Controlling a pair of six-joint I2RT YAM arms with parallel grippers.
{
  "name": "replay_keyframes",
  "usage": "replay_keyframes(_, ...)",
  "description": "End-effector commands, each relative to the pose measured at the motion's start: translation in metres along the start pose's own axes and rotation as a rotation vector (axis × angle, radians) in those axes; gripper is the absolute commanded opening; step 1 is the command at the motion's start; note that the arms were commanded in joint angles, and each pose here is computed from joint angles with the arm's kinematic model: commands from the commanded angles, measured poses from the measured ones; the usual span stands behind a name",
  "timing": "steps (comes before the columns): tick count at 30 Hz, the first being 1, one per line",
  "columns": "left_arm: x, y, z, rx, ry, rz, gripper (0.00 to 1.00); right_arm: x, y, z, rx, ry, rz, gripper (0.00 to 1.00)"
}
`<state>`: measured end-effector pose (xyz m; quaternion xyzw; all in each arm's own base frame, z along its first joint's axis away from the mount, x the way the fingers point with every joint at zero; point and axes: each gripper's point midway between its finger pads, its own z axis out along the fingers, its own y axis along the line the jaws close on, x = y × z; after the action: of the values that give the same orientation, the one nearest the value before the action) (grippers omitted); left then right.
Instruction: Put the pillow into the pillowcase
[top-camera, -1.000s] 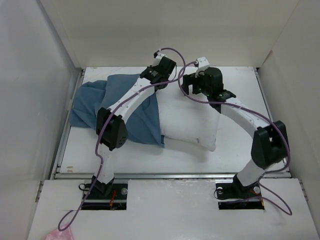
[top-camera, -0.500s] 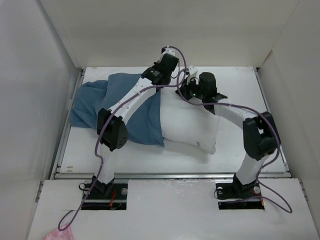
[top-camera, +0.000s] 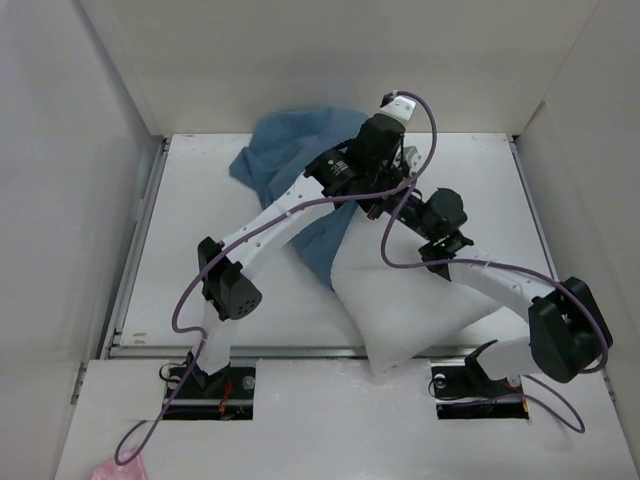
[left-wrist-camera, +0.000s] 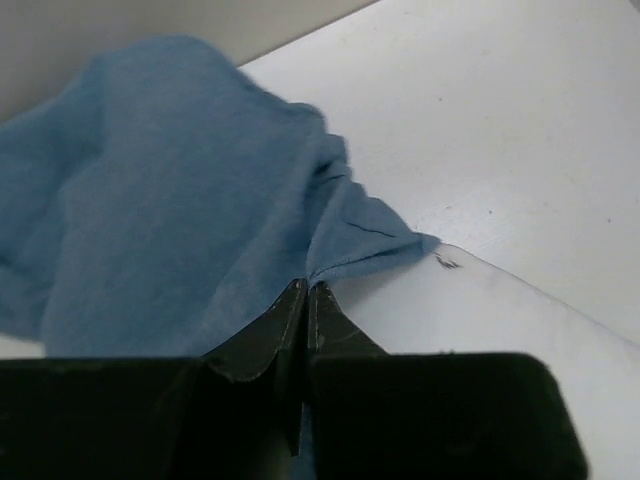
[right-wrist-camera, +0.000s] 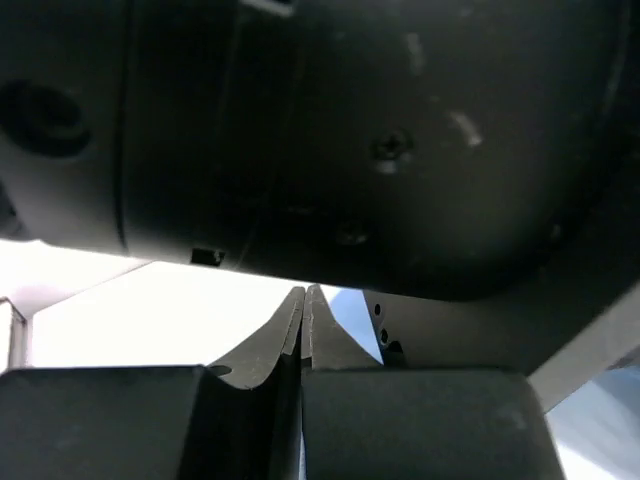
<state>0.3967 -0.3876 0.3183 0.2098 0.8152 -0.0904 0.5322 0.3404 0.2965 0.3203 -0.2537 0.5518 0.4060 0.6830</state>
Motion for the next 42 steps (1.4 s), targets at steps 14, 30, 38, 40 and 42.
replay_keyframes(14,-0.068,0.011,-0.061,-0.084,-0.236,-0.181,0.0,0.002,-0.056,-0.167,0.795,0.432,0.165,0.99)
replay_keyframes(30,-0.096,0.013,-0.075,-0.036,-0.314,-0.162,0.0,0.08,-0.064,-0.101,0.511,0.585,0.165,0.0)
replay_keyframes(38,-0.08,-0.084,-0.101,0.327,-0.255,-0.097,0.0,-0.044,-0.06,-0.038,0.408,-0.101,0.175,0.0)
replay_keyframes(40,-0.074,-0.109,-0.121,0.403,-0.241,-0.084,0.0,-0.047,-0.063,-0.032,0.395,-0.183,0.224,0.0)
replay_keyframes(42,-0.075,-0.123,-0.14,0.468,-0.242,-0.089,0.0,-0.056,-0.068,-0.027,0.385,-0.31,0.284,0.0)
